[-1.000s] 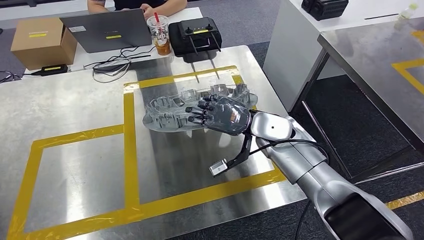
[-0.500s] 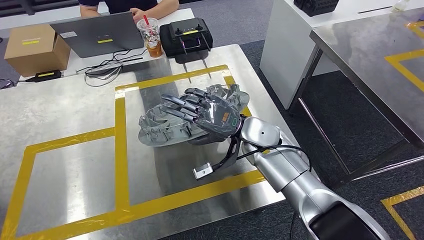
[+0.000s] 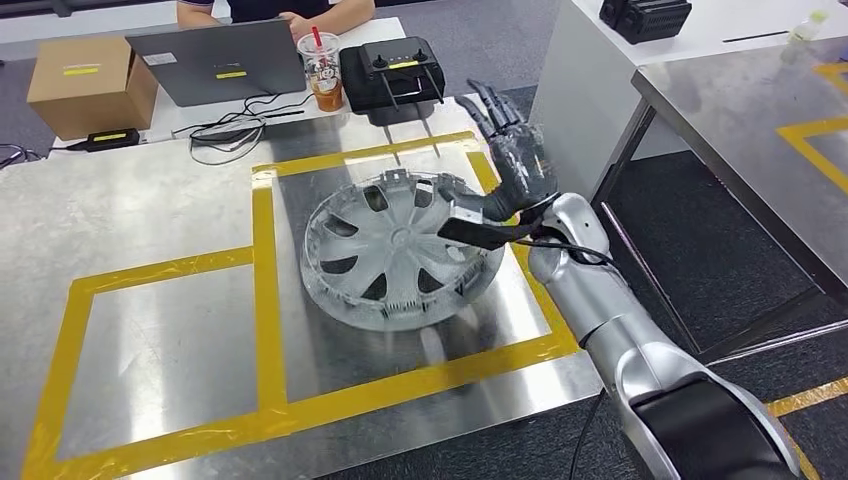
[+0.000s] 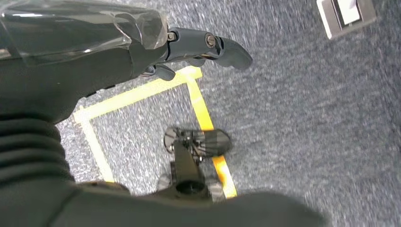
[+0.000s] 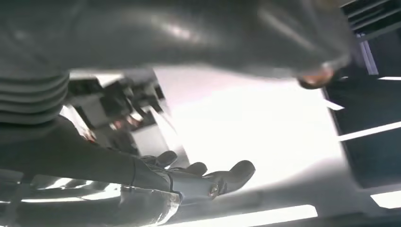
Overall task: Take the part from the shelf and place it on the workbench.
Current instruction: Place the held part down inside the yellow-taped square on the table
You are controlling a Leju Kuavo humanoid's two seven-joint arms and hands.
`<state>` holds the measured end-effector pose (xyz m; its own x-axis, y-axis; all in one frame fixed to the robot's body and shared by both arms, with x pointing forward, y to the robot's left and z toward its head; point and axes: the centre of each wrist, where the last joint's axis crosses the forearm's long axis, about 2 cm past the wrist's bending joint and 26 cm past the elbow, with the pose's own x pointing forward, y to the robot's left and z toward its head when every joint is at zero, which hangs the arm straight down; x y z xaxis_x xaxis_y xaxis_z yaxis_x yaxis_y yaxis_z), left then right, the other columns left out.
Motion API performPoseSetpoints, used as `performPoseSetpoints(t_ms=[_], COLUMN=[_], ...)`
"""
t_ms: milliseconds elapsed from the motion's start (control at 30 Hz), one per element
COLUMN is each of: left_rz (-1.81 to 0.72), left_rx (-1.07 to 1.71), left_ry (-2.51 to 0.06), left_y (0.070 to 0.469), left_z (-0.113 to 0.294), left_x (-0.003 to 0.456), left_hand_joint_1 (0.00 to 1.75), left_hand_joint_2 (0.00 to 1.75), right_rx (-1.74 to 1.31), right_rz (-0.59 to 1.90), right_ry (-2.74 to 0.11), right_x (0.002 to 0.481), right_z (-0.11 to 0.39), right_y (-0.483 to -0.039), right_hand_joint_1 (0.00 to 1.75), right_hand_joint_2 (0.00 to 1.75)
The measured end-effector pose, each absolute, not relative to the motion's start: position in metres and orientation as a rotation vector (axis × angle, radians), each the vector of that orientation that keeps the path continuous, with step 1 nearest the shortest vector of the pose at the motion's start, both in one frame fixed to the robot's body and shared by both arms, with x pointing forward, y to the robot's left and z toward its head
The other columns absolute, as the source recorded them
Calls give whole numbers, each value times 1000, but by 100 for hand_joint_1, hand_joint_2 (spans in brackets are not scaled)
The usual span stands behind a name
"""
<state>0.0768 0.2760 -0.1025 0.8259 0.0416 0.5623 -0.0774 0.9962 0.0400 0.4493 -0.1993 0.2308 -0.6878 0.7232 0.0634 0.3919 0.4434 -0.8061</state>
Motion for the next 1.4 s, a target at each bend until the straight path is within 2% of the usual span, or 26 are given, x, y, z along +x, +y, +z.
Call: performPoseSetpoints(t_ms=[133, 233, 367, 533, 800, 1033, 1400], left_rz=[78, 80, 68, 59, 69, 72, 122], left_rx=[55, 49, 51, 58, 51, 49, 77], left_ry=[-602, -594, -587, -591, -604, -610, -625], left_y=[271, 271, 275, 275, 269, 263, 262], left_z=[-102, -102, -101, -100, -97, -96, -97], left_x=[82, 82, 88, 95, 107, 109, 108], left_hand_joint_1=[0, 0, 0, 0, 0, 0, 0], left_hand_joint_2=[0, 0, 0, 0, 0, 0, 0], right_rx=[-636, -261, 119, 174, 48, -18, -38], right_rz=[887, 629, 213, -96, -223, -224, -268], right_ry=[-2057, -1835, -1701, -1724, -1894, -1984, -2157], right_x=[465, 472, 483, 488, 475, 454, 359], right_z=[243, 251, 274, 293, 302, 284, 227], right_y=[-206, -212, -234, -272, -316, -334, -326], right_hand_joint_1=[0, 0, 0, 0, 0, 0, 0], right_hand_joint_2=[0, 0, 0, 0, 0, 0, 0])
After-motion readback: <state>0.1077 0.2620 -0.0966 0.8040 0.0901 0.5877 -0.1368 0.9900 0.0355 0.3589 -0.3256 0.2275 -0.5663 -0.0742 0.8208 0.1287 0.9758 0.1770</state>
